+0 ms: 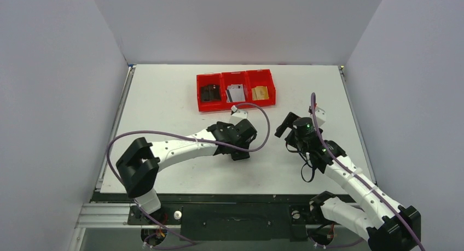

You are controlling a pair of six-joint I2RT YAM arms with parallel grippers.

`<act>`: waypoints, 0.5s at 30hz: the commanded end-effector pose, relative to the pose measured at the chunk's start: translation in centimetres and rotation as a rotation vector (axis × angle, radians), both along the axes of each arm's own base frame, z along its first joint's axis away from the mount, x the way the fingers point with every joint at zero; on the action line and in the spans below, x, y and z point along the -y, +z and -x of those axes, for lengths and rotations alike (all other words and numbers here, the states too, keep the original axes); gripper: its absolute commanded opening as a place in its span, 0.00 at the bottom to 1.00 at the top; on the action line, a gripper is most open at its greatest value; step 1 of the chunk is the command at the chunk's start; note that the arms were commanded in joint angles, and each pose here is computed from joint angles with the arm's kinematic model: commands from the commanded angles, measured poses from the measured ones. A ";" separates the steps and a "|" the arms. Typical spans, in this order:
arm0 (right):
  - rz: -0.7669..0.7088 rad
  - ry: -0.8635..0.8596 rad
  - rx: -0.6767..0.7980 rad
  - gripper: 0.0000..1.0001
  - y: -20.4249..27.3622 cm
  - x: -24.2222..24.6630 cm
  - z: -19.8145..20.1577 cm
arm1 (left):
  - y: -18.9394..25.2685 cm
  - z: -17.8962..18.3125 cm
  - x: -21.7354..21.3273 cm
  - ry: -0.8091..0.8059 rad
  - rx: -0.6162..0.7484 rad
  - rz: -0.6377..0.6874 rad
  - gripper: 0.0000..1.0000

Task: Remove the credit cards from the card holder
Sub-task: Open the card holder at the center of the board.

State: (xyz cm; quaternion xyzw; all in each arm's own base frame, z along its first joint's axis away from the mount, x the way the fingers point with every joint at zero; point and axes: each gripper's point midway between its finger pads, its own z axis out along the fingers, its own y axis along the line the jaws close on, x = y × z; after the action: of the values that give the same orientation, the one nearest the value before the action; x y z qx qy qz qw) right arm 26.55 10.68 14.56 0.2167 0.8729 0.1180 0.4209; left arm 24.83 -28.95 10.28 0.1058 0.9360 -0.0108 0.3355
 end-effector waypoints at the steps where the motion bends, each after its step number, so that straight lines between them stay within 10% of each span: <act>1: -0.032 0.005 0.014 0.92 0.1 0.1 0.1 | 0.3 -1.2 2.8 0.022 0.042 0.044 0.78; 15: -0.028 0.026 -0.030 0.91 -1.2 0.4 1.3 | -3.5 -2.9 3.0 0.070 0.047 -0.030 0.47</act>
State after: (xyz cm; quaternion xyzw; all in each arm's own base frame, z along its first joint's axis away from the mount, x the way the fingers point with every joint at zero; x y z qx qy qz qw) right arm 25.48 10.40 13.91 0.2156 0.8777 0.1316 0.4072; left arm 25.67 -30.61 5.20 0.1045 0.9412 0.0344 0.3194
